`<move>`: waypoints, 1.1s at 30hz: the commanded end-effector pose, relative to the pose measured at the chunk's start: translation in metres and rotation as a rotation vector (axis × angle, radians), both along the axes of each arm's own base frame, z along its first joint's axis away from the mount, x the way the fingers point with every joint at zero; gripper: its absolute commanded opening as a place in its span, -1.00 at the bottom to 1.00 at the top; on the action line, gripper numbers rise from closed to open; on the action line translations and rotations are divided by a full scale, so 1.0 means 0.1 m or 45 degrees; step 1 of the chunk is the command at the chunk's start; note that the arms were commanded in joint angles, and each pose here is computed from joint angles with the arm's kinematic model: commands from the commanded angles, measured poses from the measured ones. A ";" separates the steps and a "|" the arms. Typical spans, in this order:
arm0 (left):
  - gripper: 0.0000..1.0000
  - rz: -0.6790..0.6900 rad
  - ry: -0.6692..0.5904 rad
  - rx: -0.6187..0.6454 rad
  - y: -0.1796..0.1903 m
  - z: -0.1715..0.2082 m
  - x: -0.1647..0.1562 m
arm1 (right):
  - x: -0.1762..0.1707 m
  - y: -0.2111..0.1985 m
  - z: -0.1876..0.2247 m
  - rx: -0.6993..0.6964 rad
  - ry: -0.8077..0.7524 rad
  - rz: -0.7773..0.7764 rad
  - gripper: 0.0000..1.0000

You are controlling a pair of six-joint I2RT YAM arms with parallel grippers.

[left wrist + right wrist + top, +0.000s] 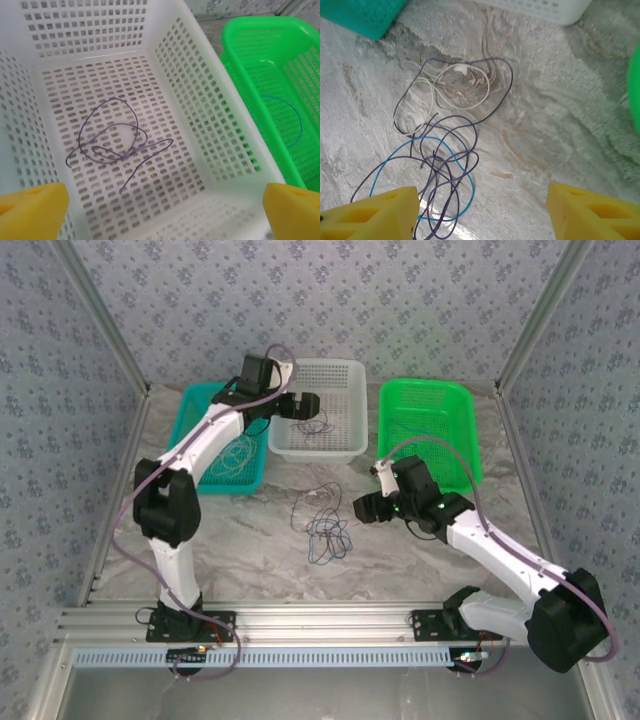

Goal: Untangle the cables

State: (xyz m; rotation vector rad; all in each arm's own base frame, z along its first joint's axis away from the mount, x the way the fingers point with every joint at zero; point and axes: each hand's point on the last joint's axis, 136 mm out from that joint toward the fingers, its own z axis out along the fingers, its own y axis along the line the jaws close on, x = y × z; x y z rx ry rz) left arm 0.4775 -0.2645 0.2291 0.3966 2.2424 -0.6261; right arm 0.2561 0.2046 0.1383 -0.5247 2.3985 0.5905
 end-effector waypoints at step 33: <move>0.99 0.122 -0.100 -0.045 0.44 -0.42 -1.57 | -0.26 0.53 -0.85 -0.162 0.624 -0.132 0.05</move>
